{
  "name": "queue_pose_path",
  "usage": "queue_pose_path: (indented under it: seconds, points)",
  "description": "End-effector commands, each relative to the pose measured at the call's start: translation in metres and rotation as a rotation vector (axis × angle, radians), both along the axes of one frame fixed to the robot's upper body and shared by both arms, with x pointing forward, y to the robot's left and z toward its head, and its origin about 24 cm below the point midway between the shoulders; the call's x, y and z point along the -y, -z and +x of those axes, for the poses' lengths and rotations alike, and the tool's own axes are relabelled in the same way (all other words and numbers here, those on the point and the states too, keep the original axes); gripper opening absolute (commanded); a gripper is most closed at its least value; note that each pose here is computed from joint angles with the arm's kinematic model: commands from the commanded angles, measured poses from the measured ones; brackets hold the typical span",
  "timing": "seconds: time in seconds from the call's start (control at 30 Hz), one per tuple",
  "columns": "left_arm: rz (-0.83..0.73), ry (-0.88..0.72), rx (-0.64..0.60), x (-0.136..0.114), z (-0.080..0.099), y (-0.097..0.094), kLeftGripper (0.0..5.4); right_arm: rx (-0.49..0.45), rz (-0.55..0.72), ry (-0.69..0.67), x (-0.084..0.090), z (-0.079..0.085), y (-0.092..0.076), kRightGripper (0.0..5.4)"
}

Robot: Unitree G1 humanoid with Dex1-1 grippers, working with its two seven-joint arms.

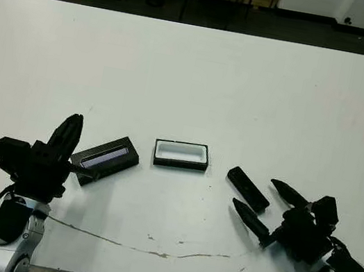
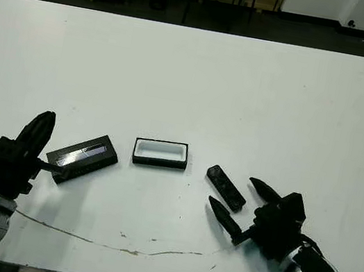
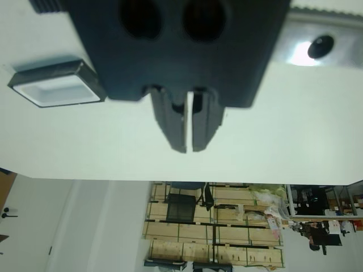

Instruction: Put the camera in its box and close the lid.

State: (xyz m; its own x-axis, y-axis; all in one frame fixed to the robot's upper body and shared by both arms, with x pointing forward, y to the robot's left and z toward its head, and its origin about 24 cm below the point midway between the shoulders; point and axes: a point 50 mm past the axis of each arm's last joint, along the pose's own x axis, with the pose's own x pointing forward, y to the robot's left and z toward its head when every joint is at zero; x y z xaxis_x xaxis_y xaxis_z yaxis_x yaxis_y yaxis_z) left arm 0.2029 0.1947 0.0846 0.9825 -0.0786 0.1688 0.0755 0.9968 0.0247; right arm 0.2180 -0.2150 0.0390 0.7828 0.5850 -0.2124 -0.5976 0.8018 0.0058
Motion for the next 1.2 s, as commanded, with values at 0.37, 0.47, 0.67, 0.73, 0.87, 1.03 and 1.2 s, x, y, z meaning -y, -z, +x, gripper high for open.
queue_pose_path:
  seconds: [0.37, 0.47, 0.67, 0.73, 0.87, 1.03, 1.2]
  points:
    - [0.015, -0.007, -0.035, -0.002, -0.002, 0.006, 0.00, -0.089, -0.121, 0.117, -0.003, -0.013, 0.033, 3.82]
    - [0.001, -0.008, -0.035, -0.002, -0.002, 0.006, 0.00, -0.109, -0.138, 0.131, -0.004, -0.015, 0.035, 3.14]
    - [0.004, -0.013, -0.036, -0.002, -0.002, 0.006, 0.00, -0.170, -0.259, 0.030, 0.003, -0.009, 0.048, 1.75]
    - [0.001, -0.013, -0.038, -0.002, -0.002, 0.006, 0.00, -0.200, -0.307, -0.006, 0.005, -0.008, 0.049, 1.30]
    - [-0.004, -0.008, -0.043, -0.003, -0.002, 0.005, 0.00, -0.207, -0.447, -0.087, 0.009, -0.003, 0.053, 0.83]
    - [-0.003, -0.017, -0.041, -0.002, -0.002, 0.005, 0.00, -0.274, -0.505, -0.060, 0.008, -0.001, 0.045, 0.82]
    - [0.001, -0.014, -0.031, -0.003, -0.002, 0.006, 0.00, -0.253, -0.568, -0.035, 0.009, 0.000, 0.046, 0.82]
